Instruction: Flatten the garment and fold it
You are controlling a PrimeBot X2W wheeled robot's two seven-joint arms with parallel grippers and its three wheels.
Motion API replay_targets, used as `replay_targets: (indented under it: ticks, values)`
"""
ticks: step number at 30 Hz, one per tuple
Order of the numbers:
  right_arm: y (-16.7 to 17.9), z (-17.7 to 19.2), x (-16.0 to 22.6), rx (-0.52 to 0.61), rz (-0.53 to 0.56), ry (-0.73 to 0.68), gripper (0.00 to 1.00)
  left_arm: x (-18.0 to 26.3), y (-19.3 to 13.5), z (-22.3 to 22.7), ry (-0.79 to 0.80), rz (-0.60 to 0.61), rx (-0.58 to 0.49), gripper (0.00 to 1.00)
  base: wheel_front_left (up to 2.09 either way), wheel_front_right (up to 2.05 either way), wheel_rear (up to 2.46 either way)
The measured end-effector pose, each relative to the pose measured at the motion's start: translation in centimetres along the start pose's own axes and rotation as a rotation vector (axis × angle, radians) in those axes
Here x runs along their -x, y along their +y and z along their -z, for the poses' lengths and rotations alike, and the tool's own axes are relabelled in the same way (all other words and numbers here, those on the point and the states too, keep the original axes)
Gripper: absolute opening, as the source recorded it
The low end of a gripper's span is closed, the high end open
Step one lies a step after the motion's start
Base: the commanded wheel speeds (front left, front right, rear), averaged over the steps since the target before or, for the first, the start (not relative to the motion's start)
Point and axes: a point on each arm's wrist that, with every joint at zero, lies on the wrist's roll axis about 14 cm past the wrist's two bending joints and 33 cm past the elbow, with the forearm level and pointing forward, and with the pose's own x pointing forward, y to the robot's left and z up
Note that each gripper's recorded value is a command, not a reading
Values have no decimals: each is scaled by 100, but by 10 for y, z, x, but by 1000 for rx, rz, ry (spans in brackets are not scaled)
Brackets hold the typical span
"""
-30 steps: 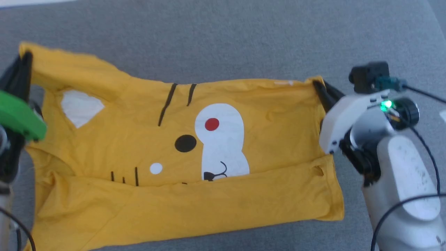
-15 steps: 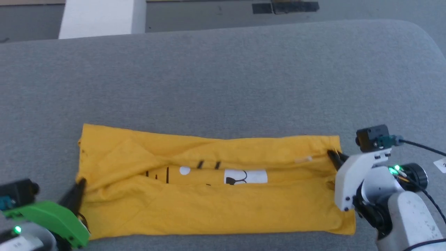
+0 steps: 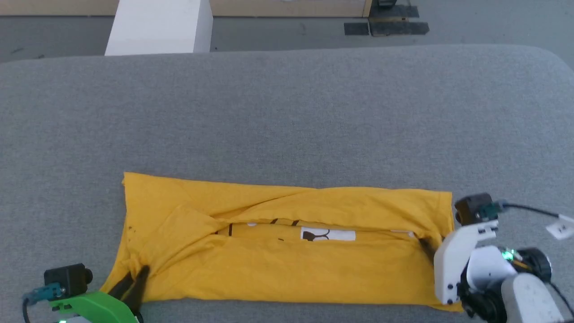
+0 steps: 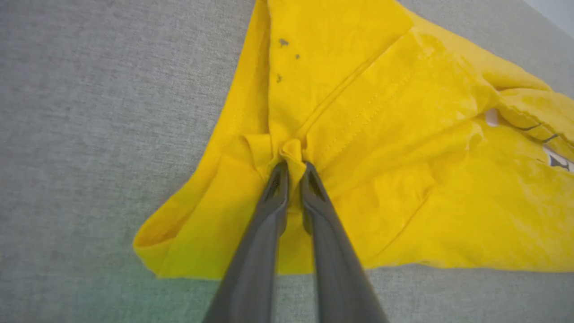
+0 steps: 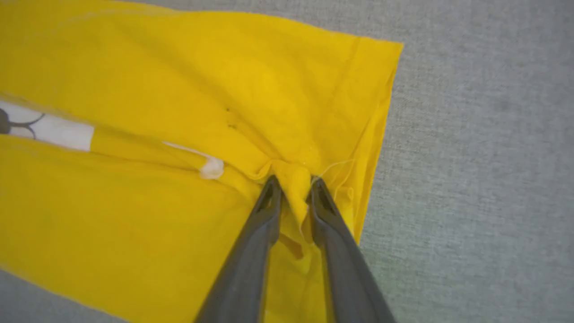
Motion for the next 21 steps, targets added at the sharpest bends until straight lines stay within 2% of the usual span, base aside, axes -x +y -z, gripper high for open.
replay_targets:
  ticks: [2,9,13,16,21]
  values:
    - [4,3,14,-77,-11,-71,100,6,-7,-19,-132,8,-52,100,0,0,0]
    - [-4,-21,47,-172,-4,-341,100,22,-32,-76,-466,27,-160,100,0,0,0]
    - [-9,-30,59,-249,-15,-469,100,26,-41,-107,-597,17,-235,100,0,0,0]
    - [-15,-30,60,-285,-5,-506,100,26,-48,-127,-666,14,-284,100,0,0,0]
    - [-24,-15,48,-343,8,-449,100,21,-59,-147,-726,12,-311,100,0,0,0]
